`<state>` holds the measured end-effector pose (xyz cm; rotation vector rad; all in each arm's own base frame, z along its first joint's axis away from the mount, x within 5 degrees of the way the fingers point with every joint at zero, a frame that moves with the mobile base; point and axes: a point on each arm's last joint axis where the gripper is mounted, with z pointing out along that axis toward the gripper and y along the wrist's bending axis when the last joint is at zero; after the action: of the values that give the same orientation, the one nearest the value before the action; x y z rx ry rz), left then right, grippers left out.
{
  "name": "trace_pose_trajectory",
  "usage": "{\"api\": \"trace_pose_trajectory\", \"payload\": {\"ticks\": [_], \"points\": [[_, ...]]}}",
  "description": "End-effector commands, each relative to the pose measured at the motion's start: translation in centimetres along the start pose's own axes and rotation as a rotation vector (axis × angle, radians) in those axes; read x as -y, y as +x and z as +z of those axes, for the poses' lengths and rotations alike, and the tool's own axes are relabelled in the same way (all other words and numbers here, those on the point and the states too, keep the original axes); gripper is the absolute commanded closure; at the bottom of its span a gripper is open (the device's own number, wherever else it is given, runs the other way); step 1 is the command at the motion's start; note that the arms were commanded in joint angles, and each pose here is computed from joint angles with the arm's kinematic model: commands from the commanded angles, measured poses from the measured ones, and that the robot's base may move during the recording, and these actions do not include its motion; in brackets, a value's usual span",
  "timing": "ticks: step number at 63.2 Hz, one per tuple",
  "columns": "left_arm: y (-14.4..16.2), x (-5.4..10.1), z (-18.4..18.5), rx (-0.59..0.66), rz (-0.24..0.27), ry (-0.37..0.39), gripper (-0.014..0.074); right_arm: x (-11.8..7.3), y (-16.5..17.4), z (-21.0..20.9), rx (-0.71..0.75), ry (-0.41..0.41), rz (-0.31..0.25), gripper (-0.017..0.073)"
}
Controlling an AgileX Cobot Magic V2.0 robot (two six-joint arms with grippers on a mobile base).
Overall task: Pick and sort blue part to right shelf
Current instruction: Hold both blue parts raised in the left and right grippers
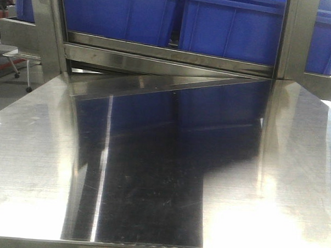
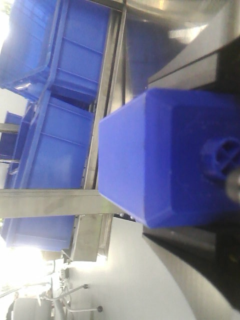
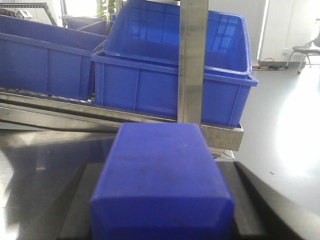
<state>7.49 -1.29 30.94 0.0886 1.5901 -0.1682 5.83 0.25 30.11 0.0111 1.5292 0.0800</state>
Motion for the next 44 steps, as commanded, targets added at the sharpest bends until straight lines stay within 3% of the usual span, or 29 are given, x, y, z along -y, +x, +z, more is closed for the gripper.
{"api": "trace_pose_trajectory", "payload": {"ticks": [1,44], "points": [[-1.7,-0.04,-0.16,0.106,-0.004,-0.009,0.0227,-0.07,-1.76,-0.11,0.114,0.0,-0.027,0.0147],[-1.7,-0.04,-0.16,0.106,-0.004,-0.009,0.0228,-0.07,-1.76,-0.11,0.114,0.0,-0.027,0.0147]]}}
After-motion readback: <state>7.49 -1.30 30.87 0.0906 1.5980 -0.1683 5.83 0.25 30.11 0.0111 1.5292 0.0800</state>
